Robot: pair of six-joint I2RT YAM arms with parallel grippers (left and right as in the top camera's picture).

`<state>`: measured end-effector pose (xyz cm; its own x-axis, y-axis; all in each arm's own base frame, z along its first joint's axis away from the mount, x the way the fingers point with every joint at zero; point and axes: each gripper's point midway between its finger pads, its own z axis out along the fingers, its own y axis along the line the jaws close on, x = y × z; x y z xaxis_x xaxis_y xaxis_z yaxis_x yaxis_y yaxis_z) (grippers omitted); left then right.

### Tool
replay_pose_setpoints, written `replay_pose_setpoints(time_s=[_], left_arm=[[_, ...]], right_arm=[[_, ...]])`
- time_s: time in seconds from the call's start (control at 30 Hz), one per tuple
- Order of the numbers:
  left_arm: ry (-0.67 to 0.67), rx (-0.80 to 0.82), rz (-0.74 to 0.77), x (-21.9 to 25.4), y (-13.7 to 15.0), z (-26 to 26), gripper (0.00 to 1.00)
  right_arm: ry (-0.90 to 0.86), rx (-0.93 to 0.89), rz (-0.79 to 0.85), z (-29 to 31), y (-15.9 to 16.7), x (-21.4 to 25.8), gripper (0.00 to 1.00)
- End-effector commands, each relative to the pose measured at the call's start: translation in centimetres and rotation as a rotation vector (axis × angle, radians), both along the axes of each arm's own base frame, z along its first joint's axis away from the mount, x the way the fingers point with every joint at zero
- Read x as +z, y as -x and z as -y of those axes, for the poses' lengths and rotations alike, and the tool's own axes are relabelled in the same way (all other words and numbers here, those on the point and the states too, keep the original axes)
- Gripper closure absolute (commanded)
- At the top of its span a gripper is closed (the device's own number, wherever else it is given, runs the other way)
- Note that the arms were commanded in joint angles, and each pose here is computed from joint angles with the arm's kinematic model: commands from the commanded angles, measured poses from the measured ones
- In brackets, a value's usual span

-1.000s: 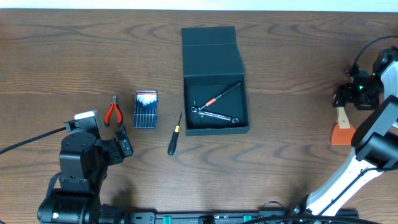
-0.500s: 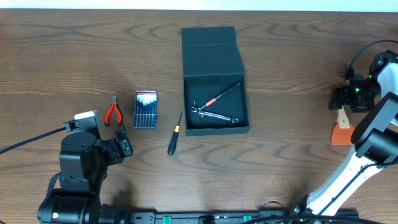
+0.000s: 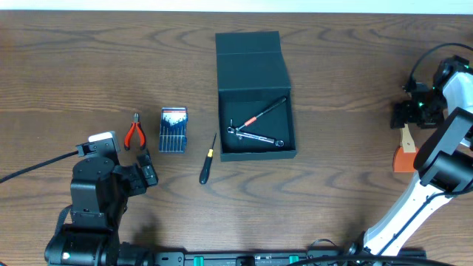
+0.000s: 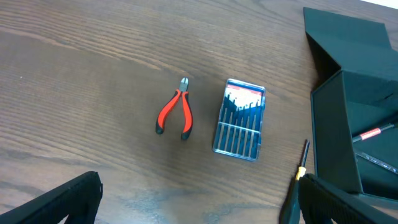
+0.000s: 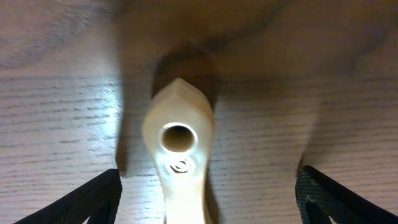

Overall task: Pack container
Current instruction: 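Lower the right gripper and close it on the wooden knife handle, then lift the putty knife and carry it over the black box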

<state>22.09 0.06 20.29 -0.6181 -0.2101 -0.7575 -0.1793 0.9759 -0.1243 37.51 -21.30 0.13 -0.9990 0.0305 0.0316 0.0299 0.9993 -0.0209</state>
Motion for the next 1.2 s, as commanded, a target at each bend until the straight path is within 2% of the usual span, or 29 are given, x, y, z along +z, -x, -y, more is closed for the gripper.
replay_pose_setpoints(time_s=[0.0,0.27,0.47,0.6,0.67,0.83,0.93,1.03,1.17], left_arm=[[0.01,0.01,0.023,1.0,-0.1,-0.1,0.02],[0.01,0.01,0.023,1.0,-0.1,-0.1,0.01],[0.01,0.01,0.023,1.0,-0.1,-0.1,0.01],[0.01,0.01,0.023,1.0,-0.1,-0.1,0.01],[0.01,0.01,0.023,1.0,-0.1,-0.1,0.02],[0.01,0.009,0.022,1.0,-0.1,-0.1,0.01],[0.01,0.009,0.022,1.0,-0.1,-0.1,0.02],[0.01,0.009,0.022,1.0,-0.1,-0.1,0.02],[0.02,-0.003,0.021,1.0,-0.1,0.2,0.01]], right_arm=[[0.022,0.015,-0.026,-0.2,0.2,-0.7,0.18],[0.006,0.028,-0.069,-1.6,2.0,-3.6,0.2],[-0.011,0.028,-0.093,-2.4,3.4,-5.4,0.36],[-0.02,0.004,-0.085,-2.6,3.3,-5.5,0.39],[-0.022,0.004,-0.085,-2.6,3.3,-5.5,0.47],[-0.024,-0.004,-0.085,-2.7,3.3,-5.5,0.78],[-0.029,-0.008,-0.081,-2.7,3.2,-5.5,0.83],[-0.028,-0.016,-0.081,-2.7,3.2,-5.5,0.98],[-0.038,-0.023,-0.074,-2.9,3.1,-5.5,0.99]])
